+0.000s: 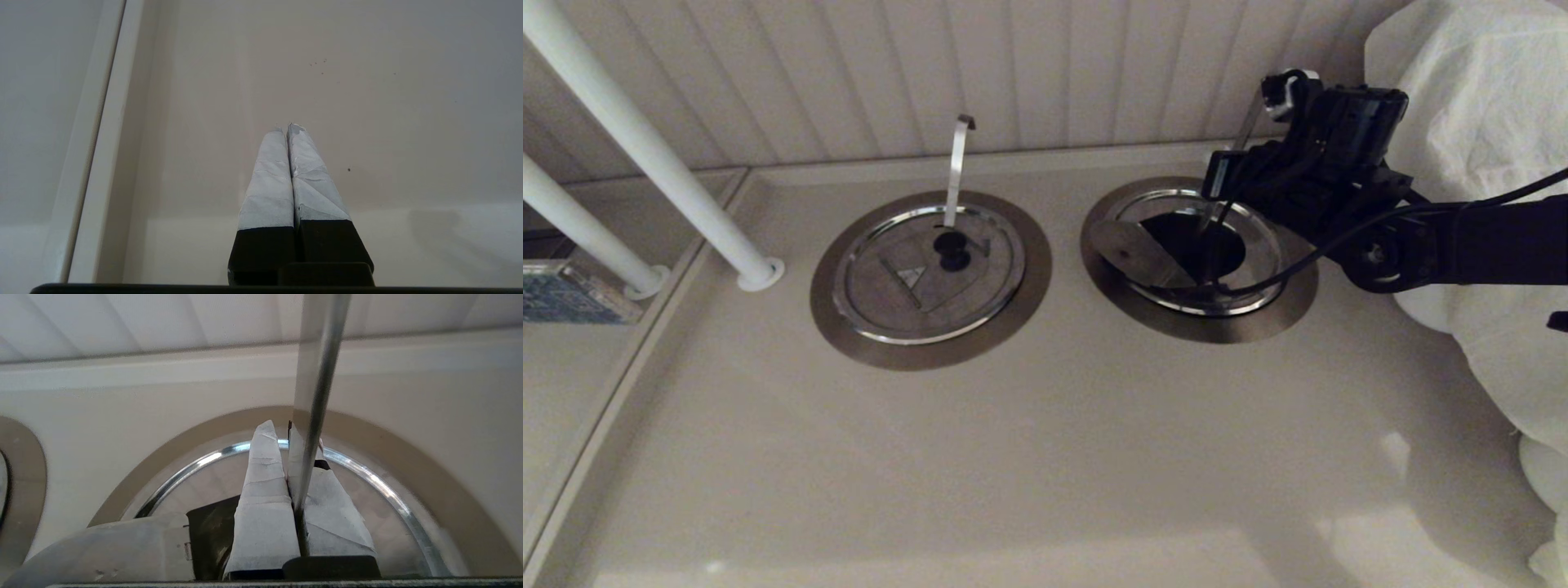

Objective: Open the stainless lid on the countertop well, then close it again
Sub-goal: Stir with a spoon

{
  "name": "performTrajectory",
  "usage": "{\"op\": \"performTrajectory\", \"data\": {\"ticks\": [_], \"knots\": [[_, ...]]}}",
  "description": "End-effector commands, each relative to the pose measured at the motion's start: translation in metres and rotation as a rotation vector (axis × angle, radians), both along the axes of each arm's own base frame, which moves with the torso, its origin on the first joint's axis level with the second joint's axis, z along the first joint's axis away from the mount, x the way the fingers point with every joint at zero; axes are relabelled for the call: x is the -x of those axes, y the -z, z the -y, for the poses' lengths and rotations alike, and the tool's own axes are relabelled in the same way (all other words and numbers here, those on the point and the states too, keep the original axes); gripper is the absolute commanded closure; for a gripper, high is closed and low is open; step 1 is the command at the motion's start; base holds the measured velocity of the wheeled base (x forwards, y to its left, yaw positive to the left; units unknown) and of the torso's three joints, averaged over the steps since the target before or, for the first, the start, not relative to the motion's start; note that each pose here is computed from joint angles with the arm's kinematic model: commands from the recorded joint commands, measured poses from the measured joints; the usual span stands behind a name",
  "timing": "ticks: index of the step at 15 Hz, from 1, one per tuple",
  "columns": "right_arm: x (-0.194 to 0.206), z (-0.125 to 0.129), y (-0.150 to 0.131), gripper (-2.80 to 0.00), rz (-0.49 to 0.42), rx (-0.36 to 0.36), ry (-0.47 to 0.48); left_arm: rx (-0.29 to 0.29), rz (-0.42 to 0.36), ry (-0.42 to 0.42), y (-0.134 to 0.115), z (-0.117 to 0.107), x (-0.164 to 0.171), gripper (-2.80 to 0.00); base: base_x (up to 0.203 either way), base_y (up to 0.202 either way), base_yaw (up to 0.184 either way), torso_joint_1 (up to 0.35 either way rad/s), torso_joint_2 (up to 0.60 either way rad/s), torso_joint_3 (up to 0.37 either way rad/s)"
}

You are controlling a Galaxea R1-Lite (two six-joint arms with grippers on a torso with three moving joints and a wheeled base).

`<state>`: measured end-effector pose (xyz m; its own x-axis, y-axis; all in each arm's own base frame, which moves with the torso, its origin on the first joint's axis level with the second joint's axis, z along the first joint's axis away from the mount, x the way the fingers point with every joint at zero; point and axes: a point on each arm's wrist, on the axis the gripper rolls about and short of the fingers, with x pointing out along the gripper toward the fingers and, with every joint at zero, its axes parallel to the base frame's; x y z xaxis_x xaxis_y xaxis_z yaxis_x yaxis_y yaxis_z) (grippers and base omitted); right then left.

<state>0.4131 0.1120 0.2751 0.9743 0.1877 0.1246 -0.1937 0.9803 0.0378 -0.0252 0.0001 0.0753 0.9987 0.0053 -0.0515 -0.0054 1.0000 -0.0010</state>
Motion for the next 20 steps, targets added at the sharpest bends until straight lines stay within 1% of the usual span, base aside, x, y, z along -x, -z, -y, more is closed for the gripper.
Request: {"op": "performTrajectory", "data": {"ticks": [1,5,7,9,11,14,17,18,20], "knots": [[0.005,0.004,-0.005,0.00,0.012,-0.004,0.005,0.000,-0.001,-0.001,0.000,0.000,0.000,0.00,0.000,0.000,0.000,0.000,0.00,0.000],[0.008,0.002,-0.004,0.00,0.003,-0.005,-0.011,0.000,-0.001,-0.001,0.000,0.000,0.000,0.00,0.000,0.000,0.000,0.000,0.00,0.000],[0.014,0.003,-0.008,0.00,0.007,-0.006,-0.023,0.000,-0.001,-0.001,0.000,0.000,0.000,0.00,0.000,0.000,0.000,0.000,0.00,0.000],[0.025,0.003,-0.012,0.00,0.005,-0.001,-0.066,0.000,-0.001,-0.001,0.000,0.000,0.000,0.00,0.000,0.000,0.000,0.000,0.00,0.000],[0.033,0.003,-0.015,0.00,0.005,0.006,-0.088,0.000,-0.001,-0.001,0.000,0.000,0.000,0.00,0.000,0.000,0.000,0.000,0.00,0.000],[0.049,0.000,-0.016,0.00,-0.015,0.021,-0.154,0.000,-0.001,-0.001,0.000,0.000,0.000,0.00,0.000,0.000,0.000,0.000,0.00,0.000],[0.058,0.003,-0.015,0.00,-0.025,0.071,-0.151,0.000,0.000,-0.001,0.000,0.000,0.000,0.00,0.000,0.000,0.000,0.000,0.00,0.000],[0.060,0.006,-0.013,0.00,-0.041,0.099,-0.143,0.000,-0.001,-0.001,0.000,0.000,0.000,0.00,0.000,0.000,0.000,0.000,0.00,0.000],[0.058,0.014,-0.010,0.00,-0.060,0.130,-0.121,0.000,0.002,-0.001,0.000,0.000,0.000,0.00,0.000,0.000,0.000,0.000,0.00,0.000]]}}
